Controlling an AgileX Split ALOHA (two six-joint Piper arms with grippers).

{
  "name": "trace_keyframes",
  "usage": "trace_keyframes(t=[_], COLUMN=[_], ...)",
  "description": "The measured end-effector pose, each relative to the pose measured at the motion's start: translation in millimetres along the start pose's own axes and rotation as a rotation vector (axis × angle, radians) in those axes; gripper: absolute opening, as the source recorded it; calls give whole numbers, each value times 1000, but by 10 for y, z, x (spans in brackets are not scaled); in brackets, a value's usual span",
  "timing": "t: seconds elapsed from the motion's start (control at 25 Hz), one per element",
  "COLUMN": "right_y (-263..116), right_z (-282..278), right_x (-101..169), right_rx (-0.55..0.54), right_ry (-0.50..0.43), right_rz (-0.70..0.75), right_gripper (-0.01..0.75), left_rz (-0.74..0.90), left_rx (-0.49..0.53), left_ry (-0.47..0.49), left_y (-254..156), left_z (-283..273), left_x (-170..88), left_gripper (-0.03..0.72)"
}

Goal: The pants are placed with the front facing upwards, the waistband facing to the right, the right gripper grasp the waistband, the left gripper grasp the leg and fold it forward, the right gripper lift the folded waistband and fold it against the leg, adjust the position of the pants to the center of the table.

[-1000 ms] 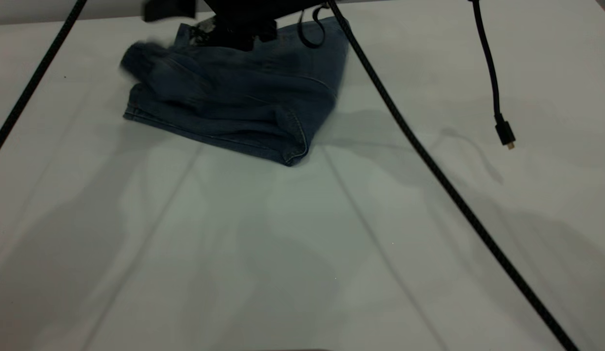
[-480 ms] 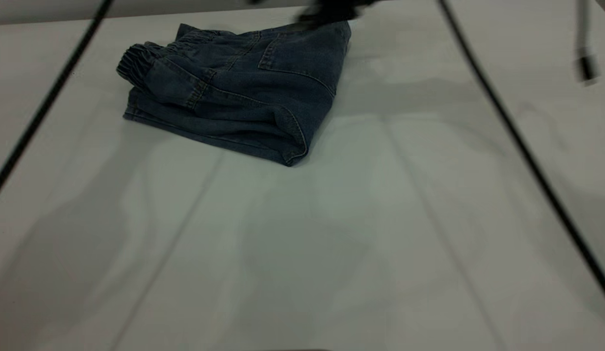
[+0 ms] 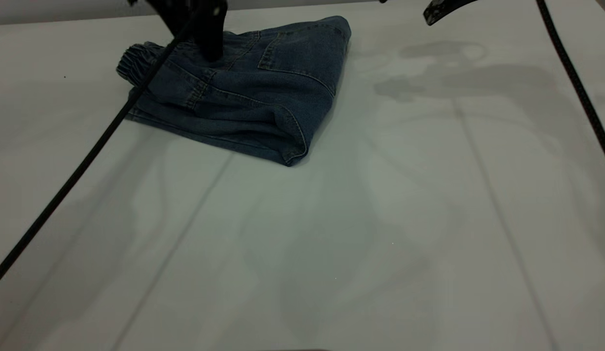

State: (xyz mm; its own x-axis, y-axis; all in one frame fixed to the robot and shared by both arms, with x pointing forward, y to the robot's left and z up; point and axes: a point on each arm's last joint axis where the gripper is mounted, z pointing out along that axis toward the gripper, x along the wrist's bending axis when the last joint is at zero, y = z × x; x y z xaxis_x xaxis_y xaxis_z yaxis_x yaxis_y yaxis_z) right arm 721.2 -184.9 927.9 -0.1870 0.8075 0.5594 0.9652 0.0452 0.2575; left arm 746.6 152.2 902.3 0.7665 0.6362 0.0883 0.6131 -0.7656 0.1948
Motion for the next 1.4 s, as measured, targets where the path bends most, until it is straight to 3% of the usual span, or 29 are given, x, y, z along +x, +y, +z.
trace_keyframes(t=[0.2, 0.4, 0.64, 0.92, 1.08, 1.4], right_y=[-4, -14, -16, 1, 13, 25], right_z=[0, 0, 0, -32, -86, -146], right_x=[2, 5, 5, -20, -98, -188], right_rx=[4, 15, 17, 10, 5, -4], right_ry=[2, 5, 6, 5, 3, -2], right_rz=[0, -9, -20, -21, -6, 8], right_gripper=[559, 559, 558, 558, 558, 558], left_rz=[225, 255, 25, -163, -266, -302], left_rx=[5, 26, 40, 85, 60, 4], left_ry=[-77, -116, -108, -60, -51, -68], left_y=[-37, -84, -27, 170, 322, 487], left_z=[258, 478, 513, 552, 532, 485], left_x=[-74, -111, -186, -525, -695, -815], left_gripper=[586, 586, 586, 586, 586, 586])
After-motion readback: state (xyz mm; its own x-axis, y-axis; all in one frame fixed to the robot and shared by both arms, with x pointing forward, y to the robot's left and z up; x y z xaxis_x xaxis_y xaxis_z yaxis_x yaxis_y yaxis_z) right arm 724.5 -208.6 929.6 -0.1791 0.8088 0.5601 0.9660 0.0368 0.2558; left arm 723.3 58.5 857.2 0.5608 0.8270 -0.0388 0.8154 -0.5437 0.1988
